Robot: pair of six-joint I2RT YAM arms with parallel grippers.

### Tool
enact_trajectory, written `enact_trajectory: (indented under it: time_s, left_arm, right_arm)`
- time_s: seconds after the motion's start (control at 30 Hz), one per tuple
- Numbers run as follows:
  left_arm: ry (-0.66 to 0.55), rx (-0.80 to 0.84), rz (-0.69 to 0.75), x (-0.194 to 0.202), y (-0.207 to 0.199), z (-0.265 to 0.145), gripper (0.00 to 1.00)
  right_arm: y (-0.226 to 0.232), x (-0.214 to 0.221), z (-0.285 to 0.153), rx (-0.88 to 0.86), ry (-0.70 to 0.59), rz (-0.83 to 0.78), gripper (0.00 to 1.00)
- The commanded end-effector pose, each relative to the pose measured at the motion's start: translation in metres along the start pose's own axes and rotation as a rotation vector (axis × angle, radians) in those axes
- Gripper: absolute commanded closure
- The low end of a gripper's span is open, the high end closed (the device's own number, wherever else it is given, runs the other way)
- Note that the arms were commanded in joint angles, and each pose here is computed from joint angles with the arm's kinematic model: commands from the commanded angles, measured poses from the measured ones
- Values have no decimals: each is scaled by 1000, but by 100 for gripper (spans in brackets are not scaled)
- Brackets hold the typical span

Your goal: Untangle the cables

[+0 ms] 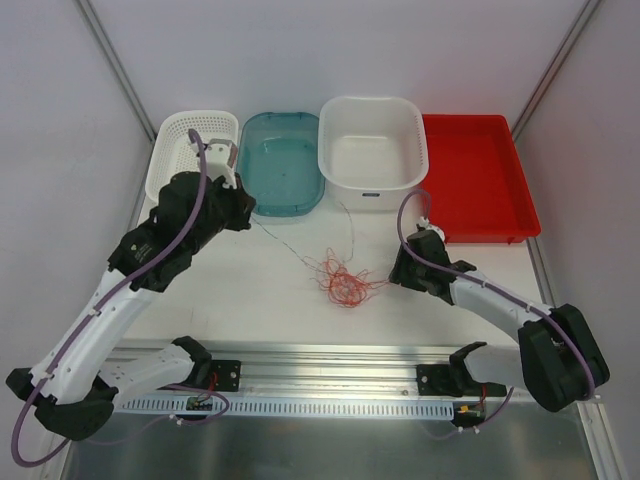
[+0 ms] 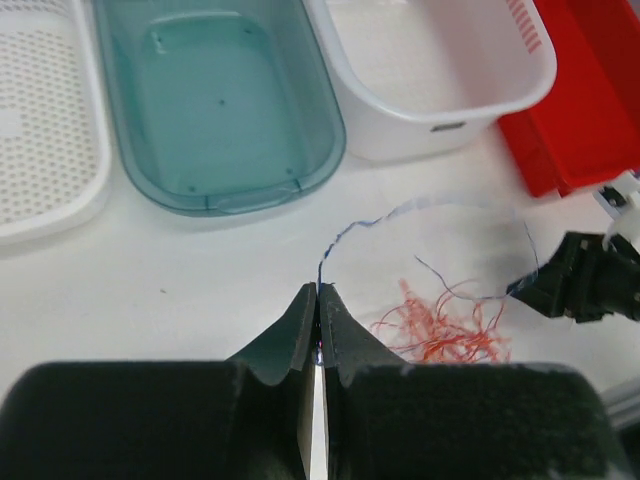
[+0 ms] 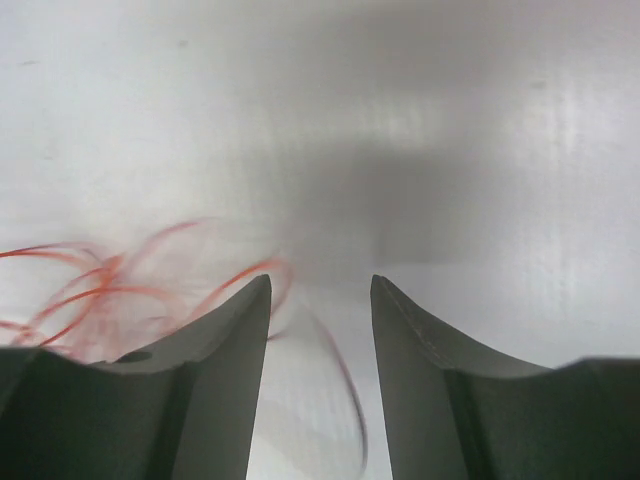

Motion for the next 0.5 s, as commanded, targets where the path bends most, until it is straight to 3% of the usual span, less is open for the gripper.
enact_trajectory:
  time_s: [0.0, 0.23, 0.47]
  left_arm:
    - [-128, -61, 12, -38, 11, -30, 100]
    - [-142, -32, 15, -49, 7, -45, 100]
    - [42, 113, -60, -15, -11, -22, 100]
  right_arm:
    - [-27, 14, -9, 134, 49, -22, 52]
    - [-35, 6, -24, 164, 25, -50, 51]
    - [23, -26, -60, -176, -118, -209, 42]
Point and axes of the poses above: each gripper's point midway between its finger pads, its own z axis out along the fingers, its own y axis along the line the jaws close on, x = y × z, the point moved 6 cm from there along -z, back along the fingers, and after that the axes turned 12 degrees about -z, right-handed, at the moved point
